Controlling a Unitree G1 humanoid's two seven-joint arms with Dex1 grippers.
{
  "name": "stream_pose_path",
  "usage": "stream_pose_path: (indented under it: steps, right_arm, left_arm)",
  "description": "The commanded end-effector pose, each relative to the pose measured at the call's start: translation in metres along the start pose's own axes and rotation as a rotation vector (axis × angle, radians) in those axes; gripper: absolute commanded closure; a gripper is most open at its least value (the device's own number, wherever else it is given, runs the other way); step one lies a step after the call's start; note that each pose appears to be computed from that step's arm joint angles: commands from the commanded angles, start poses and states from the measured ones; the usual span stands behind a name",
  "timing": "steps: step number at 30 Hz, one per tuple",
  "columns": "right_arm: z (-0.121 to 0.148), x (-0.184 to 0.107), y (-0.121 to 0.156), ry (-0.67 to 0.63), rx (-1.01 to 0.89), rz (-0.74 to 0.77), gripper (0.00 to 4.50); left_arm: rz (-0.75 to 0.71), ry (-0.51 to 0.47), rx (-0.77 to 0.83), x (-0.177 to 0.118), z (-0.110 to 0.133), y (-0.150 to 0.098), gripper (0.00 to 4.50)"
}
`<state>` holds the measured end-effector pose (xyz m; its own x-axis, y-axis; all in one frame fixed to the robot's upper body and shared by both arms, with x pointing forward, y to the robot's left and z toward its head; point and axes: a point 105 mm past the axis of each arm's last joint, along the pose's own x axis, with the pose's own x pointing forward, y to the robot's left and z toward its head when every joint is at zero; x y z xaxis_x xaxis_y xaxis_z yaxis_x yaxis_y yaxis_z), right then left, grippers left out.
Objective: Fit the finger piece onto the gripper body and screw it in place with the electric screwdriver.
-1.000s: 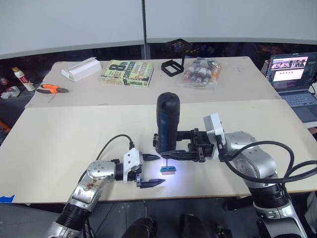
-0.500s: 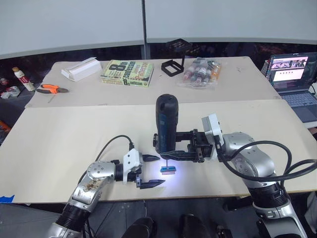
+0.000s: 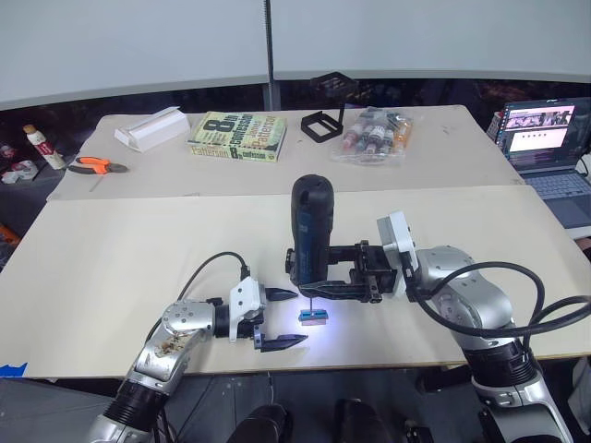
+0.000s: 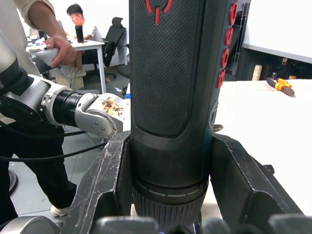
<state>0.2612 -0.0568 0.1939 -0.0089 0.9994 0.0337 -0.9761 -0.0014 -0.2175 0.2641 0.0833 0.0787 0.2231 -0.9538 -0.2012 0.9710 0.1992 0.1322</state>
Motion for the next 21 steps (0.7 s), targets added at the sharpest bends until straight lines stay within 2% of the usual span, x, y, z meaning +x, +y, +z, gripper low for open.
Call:
stream_pose_path:
  steps: [1,21]
  right_arm:
    - [0.019,-0.002,0.000,-0.059,-0.045,0.006,2.64]
    - [0.004,-0.007,-0.003,-0.020,0.037,-0.004,2.64]
  left_arm:
    - [-0.004,-0.009,0.028,0.001,0.004,-0.001,0.06]
    - [0.003,-0.010,0.028,0.002,0.004,0.001,0.06]
